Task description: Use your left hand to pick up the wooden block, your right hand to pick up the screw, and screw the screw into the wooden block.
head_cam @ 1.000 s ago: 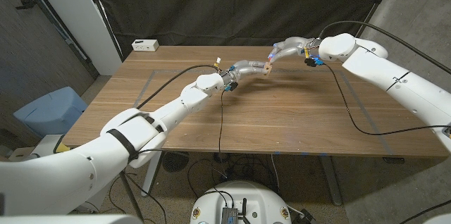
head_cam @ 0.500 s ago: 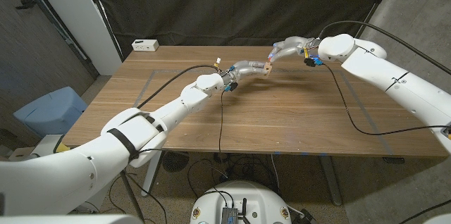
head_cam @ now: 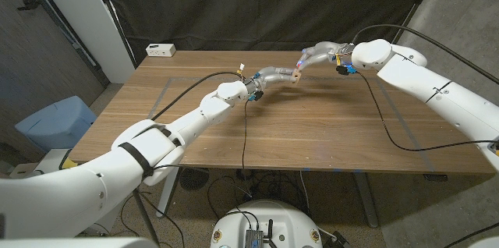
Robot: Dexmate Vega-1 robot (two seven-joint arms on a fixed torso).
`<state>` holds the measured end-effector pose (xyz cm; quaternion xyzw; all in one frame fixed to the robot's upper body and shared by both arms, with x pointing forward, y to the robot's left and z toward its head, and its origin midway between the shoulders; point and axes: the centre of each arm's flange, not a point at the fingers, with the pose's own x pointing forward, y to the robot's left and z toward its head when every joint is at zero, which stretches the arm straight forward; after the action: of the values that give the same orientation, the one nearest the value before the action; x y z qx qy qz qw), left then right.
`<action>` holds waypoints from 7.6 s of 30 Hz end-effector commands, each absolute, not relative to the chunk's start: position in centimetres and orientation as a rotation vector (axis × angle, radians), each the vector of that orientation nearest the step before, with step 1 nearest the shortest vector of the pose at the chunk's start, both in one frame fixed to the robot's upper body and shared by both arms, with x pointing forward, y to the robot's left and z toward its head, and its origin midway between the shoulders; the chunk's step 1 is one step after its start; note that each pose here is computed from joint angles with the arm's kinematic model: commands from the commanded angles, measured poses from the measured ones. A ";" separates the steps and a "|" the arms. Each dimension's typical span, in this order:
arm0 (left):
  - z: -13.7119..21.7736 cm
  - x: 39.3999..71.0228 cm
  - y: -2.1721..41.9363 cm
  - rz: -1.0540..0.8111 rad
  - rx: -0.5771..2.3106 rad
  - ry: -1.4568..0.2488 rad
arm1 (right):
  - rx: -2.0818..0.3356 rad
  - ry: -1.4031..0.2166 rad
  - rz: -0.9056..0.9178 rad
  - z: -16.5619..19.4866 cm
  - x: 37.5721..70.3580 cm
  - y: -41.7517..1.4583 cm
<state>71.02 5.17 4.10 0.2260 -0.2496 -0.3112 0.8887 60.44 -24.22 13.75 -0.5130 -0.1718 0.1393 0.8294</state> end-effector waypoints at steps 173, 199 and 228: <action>3.3 70.9 5.2 -0.660 0.433 -0.534 | -1.327 -0.415 0.156 13.2 57.2 -22.9; 3.6 71.2 5.0 -0.673 0.445 -0.534 | -1.344 -0.443 0.093 13.0 57.6 -22.6; 3.3 71.0 4.8 -0.677 0.445 -0.530 | -1.345 -0.452 0.076 12.7 57.4 -22.6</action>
<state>71.09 4.89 3.51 0.2131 -0.2562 -0.3252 0.8850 57.59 -22.64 12.75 -0.6181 -0.2049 0.0396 0.7579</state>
